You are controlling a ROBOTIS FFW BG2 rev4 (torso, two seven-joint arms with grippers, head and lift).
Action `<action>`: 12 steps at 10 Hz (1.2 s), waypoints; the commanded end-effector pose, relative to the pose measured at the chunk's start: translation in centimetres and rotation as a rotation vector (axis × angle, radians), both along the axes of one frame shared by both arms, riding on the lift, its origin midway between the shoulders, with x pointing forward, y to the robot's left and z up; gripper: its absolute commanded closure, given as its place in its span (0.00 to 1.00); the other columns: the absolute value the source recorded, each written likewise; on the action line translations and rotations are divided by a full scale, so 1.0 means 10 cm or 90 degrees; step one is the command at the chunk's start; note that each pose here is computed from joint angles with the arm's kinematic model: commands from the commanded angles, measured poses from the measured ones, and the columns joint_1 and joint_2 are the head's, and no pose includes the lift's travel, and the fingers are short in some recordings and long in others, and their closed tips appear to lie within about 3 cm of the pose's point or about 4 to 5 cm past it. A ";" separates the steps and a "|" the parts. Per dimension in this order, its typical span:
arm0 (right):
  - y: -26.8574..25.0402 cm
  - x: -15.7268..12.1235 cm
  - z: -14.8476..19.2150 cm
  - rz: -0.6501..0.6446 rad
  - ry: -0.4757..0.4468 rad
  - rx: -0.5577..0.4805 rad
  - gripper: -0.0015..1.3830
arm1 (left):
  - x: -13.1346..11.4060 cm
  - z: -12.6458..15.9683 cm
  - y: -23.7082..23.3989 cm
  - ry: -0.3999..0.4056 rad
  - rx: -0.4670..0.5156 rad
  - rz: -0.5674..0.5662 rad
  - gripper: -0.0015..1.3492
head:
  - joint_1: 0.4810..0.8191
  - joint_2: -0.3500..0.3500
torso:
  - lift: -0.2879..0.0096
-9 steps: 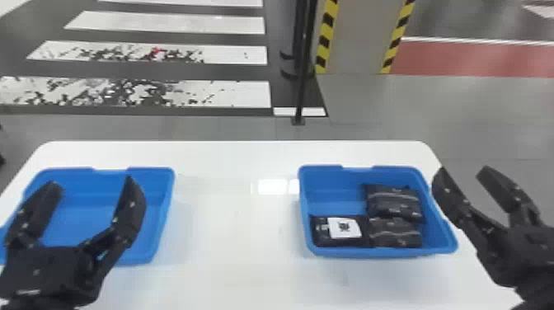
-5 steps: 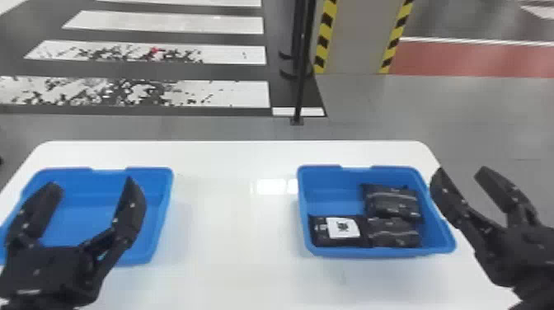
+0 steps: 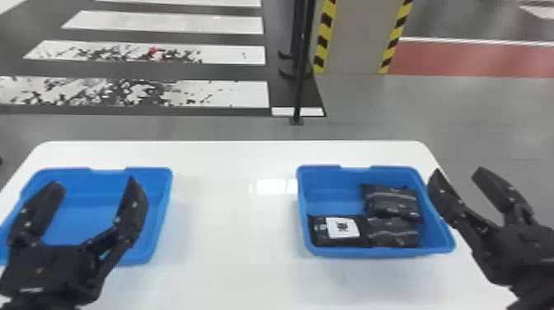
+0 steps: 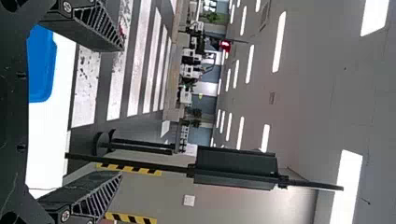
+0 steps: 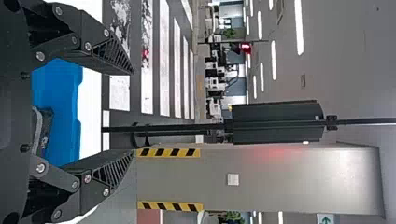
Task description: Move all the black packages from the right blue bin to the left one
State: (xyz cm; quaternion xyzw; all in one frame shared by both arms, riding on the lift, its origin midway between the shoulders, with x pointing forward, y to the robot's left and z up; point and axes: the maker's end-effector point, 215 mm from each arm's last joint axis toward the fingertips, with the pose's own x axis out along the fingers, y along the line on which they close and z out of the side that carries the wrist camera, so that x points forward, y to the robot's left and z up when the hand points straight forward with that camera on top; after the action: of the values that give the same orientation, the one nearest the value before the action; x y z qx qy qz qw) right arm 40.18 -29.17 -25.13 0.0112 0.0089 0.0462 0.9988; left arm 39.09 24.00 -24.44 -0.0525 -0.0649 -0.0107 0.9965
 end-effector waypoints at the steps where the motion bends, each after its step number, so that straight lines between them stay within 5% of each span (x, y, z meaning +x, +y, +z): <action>1: 0.06 0.17 -0.06 0.011 0.006 -0.002 0.34 | 0.00 0.01 0.00 -0.001 0.006 0.000 0.07 | 0.63 0.39 | 0.52; 3: 0.26 0.41 -0.21 0.043 0.054 0.001 0.34 | 0.01 0.03 -0.05 -0.006 0.015 -0.006 0.07 | 0.63 0.41 | 0.52; 7: 0.60 0.60 -1.03 0.113 0.262 0.006 0.34 | 0.00 0.01 -0.04 -0.003 0.015 -0.006 0.07 | 0.63 0.49 | 0.52; 12: 0.86 0.78 -1.74 0.169 0.377 0.020 0.34 | 0.01 0.00 -0.05 0.000 0.018 -0.008 0.07 | 0.63 0.54 | 0.52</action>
State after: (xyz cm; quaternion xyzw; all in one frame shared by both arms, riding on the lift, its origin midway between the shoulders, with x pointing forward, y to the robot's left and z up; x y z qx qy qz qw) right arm 48.19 -20.72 -41.68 0.0403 0.2874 0.1703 0.9417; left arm 39.15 23.48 -24.42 -0.0388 -0.0648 -0.0179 0.9970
